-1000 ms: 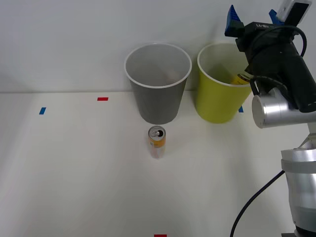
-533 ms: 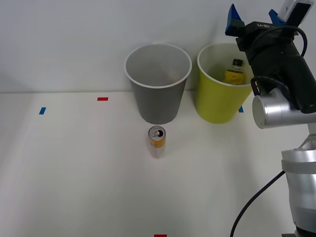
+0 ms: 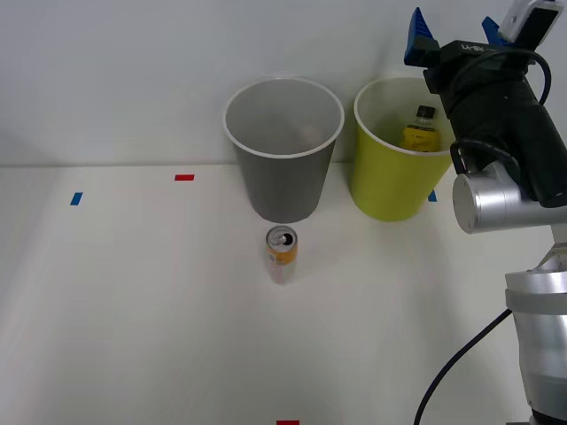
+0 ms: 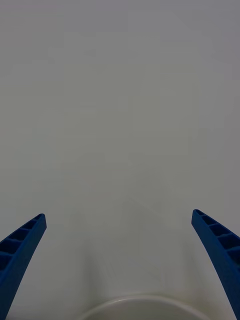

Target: Put cans in the gray bin, plastic bottles in the light green bin

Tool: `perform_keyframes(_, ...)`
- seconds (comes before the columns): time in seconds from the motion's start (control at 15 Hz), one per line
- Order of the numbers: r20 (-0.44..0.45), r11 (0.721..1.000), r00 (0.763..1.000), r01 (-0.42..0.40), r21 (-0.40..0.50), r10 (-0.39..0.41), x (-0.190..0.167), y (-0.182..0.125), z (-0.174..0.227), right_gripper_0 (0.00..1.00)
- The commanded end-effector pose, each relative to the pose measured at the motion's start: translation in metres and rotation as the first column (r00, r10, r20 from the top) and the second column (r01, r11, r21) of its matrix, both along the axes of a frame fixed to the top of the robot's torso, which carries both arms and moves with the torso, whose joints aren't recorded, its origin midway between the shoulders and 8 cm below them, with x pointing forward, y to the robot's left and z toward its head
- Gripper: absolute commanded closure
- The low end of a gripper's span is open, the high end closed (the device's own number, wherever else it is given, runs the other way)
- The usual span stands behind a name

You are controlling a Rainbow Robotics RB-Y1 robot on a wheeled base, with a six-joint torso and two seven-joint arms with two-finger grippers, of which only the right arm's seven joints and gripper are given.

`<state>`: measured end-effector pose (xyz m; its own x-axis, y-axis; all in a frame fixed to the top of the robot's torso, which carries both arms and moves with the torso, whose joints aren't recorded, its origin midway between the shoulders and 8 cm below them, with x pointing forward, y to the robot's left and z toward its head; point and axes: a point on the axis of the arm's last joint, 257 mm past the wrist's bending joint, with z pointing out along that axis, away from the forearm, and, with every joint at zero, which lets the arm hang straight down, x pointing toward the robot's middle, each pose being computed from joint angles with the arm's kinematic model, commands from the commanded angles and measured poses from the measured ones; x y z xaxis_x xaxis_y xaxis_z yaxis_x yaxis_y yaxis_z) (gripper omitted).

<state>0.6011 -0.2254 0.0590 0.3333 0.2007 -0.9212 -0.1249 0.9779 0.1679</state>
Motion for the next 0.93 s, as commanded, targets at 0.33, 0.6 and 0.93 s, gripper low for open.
perform_keyframes(0.33,0.025,0.999,1.000,0.007,0.045,-0.008,-0.017,-0.015,0.001,0.00)
perform_keyframes(0.6,0.025,0.999,1.000,-0.014,0.045,0.013,-0.069,-0.017,-0.016,0.00)
perform_keyframes(0.93,0.102,0.991,0.990,-0.108,0.083,0.099,-0.133,-0.016,-0.060,0.00)
